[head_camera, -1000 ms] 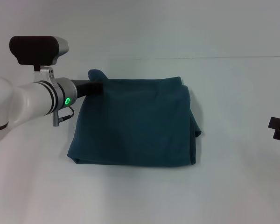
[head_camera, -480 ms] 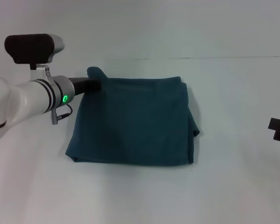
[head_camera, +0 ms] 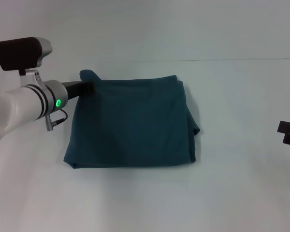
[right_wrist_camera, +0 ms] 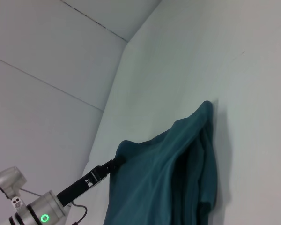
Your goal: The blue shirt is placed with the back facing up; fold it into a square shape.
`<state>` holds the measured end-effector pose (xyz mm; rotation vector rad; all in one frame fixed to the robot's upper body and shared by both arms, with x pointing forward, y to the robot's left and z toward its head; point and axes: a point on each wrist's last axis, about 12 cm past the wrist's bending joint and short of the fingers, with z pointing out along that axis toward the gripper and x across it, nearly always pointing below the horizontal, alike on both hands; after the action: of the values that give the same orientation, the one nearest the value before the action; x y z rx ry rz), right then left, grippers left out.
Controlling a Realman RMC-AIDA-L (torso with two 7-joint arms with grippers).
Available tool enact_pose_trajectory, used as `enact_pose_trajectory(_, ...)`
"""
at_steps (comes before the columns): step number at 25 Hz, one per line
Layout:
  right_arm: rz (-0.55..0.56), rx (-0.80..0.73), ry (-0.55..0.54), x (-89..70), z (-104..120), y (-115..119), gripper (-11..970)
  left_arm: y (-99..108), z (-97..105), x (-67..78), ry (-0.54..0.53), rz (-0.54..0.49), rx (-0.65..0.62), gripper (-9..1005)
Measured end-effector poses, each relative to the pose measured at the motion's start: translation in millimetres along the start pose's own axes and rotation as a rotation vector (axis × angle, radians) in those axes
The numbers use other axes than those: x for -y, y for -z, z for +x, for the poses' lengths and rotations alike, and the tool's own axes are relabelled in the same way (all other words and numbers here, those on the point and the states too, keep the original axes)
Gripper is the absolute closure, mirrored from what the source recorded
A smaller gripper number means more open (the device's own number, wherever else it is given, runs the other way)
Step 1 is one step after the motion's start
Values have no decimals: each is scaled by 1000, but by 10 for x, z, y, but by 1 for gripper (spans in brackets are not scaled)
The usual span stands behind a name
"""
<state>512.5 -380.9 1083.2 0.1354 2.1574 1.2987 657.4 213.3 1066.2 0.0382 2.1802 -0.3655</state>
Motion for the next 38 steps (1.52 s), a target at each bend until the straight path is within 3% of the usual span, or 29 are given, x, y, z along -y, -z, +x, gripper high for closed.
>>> enact_pose_trajectory(12,1,0,1,-1,-6,-7,76,9,-3,-6,-22,2,2,917)
enact_pose_trajectory(17,2,0,-1,3,3,-3,76,12,-26,-11,-23,-1,10,861)
enact_pose_trajectory(20,2,0,-2,5,8,0,76,12,-32,-10,-25,-1,12,688)
enact_pose_trajectory(36,2,0,-4,8,15,4,76,13,-37,-13,-19,-4,14,700)
enact_pose_trajectory(38,1,0,-3,5,11,0,75,13,-37,-16,-17,-4,14,756)
